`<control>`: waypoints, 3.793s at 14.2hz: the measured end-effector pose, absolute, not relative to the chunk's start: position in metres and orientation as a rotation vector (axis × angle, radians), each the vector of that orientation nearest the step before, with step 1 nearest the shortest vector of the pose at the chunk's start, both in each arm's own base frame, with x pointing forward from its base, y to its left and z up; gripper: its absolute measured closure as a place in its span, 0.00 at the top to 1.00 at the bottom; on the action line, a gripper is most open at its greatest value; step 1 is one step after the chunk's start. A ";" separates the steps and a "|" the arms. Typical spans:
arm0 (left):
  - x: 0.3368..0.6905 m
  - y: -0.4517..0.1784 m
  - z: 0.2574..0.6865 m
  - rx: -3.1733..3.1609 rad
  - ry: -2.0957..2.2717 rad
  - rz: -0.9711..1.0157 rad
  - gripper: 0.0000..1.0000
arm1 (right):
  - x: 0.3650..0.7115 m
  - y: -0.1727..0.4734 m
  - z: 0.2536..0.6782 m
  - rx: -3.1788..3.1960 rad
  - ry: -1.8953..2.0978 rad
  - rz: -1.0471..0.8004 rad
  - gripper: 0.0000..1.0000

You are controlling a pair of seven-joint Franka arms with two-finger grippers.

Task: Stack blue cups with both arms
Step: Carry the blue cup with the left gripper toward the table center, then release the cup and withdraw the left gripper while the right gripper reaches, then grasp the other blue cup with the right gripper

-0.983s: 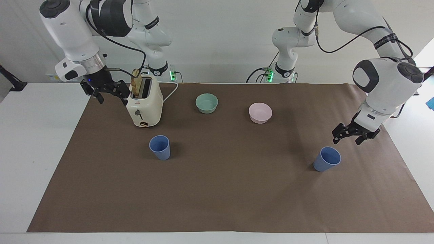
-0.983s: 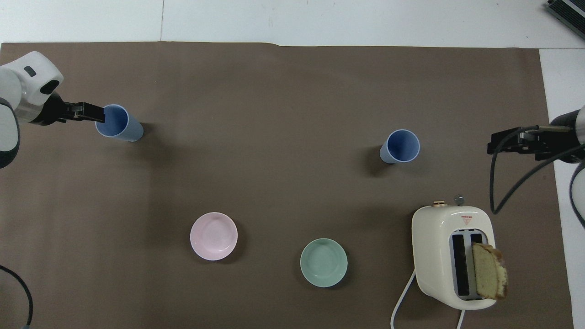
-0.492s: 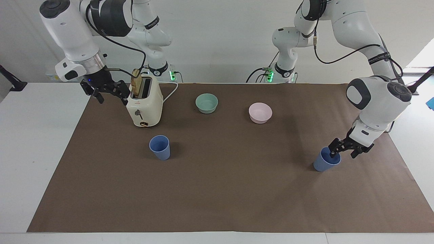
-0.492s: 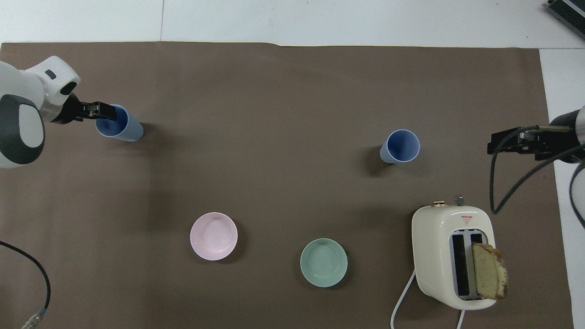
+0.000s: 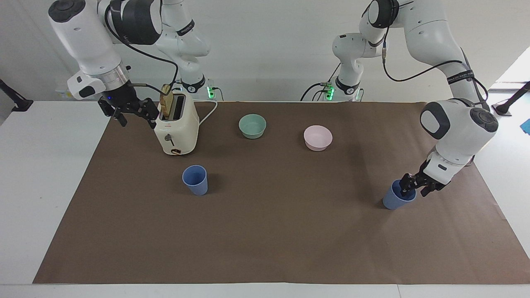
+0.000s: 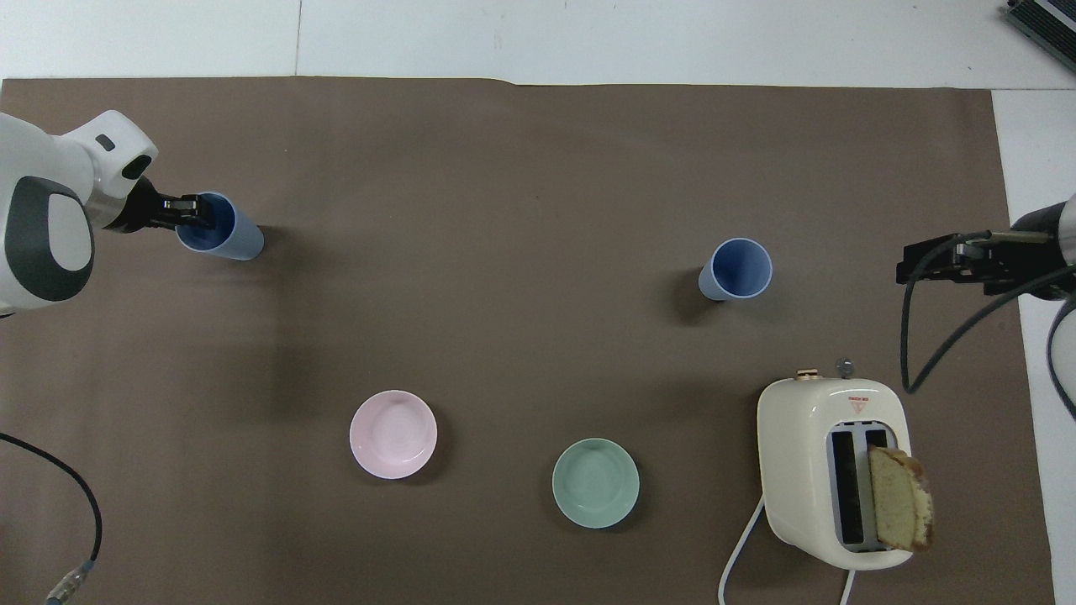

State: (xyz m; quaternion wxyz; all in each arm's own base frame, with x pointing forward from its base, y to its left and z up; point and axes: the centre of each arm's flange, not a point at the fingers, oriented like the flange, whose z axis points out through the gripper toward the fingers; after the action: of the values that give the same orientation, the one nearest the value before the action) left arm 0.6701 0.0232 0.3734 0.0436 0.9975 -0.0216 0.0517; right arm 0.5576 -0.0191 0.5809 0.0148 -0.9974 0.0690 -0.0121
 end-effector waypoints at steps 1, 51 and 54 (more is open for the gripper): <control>0.670 0.023 0.373 3.049 -0.066 0.157 0.29 | 0.558 -0.019 0.581 -3.104 0.215 -0.038 1.00; 0.586 -0.074 0.613 3.112 -0.203 0.210 1.00 | 0.619 0.042 0.400 -3.077 0.064 -0.048 1.00; 0.583 -0.043 0.632 3.113 -0.249 0.173 1.00 | 0.619 0.055 0.377 -3.075 0.036 -0.048 1.00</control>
State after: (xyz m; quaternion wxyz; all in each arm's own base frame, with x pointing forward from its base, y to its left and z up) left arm 0.5832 -0.0430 0.6324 0.0069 0.9953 -0.0797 0.0554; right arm 0.6185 0.0545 0.3767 0.0331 -0.9993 0.0117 -0.0156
